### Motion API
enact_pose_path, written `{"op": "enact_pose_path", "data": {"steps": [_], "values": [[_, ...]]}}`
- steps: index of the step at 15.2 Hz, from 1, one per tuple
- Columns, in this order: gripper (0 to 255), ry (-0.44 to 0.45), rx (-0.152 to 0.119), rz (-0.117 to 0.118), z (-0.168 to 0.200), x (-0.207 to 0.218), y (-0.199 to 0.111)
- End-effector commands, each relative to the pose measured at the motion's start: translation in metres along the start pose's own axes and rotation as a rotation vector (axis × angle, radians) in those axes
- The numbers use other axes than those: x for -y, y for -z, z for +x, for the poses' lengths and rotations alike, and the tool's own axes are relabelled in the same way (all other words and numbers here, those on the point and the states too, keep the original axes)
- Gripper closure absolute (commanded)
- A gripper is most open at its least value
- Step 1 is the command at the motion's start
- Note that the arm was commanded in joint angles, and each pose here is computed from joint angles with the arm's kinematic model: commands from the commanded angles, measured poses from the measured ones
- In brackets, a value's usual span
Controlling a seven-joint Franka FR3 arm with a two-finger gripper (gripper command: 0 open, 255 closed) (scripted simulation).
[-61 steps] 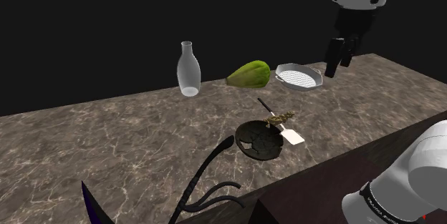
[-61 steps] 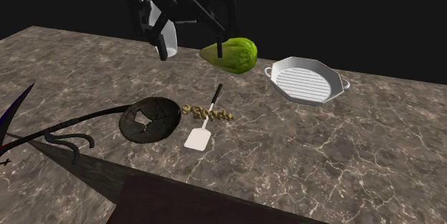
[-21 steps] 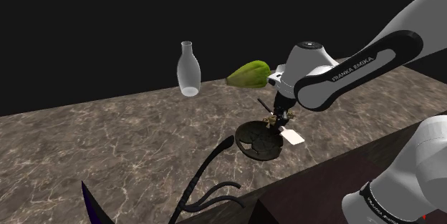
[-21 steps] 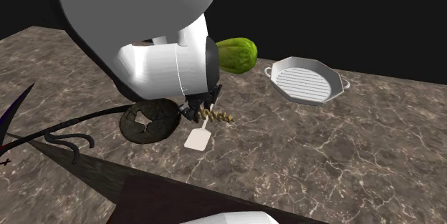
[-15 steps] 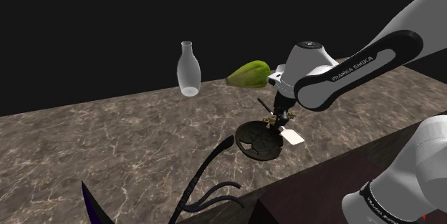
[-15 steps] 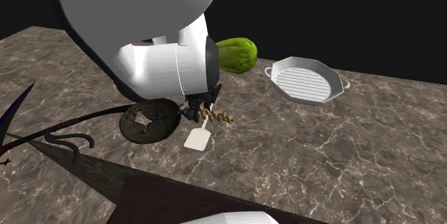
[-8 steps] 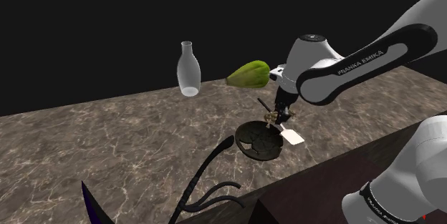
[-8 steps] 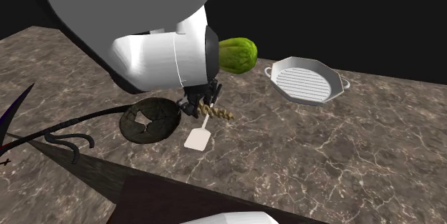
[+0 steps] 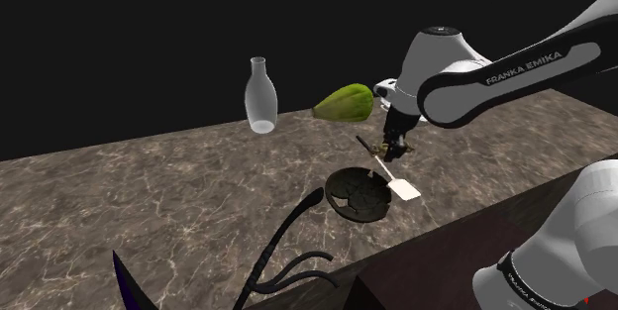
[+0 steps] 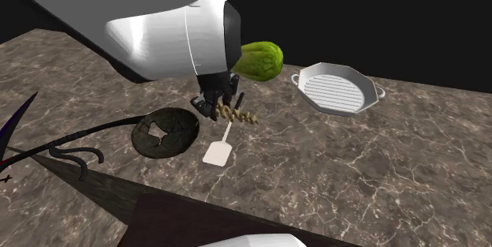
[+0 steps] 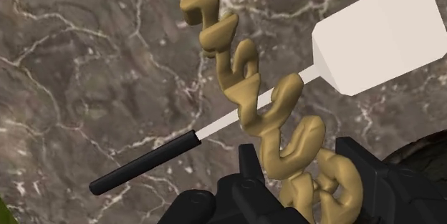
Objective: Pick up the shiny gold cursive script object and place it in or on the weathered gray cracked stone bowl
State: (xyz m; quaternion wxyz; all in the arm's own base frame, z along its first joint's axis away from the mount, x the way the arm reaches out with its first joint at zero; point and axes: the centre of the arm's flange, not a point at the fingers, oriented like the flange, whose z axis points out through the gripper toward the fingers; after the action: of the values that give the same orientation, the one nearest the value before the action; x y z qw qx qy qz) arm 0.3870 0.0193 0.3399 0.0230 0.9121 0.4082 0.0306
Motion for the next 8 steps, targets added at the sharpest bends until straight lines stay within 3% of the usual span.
{"op": "enact_pose_path", "data": {"steps": [1, 8], "values": [[255, 0.000, 0.000, 0.000, 0.001, -0.001, 0.011], [255, 0.000, 0.000, 0.000, 0.003, -0.003, 0.047]]}}
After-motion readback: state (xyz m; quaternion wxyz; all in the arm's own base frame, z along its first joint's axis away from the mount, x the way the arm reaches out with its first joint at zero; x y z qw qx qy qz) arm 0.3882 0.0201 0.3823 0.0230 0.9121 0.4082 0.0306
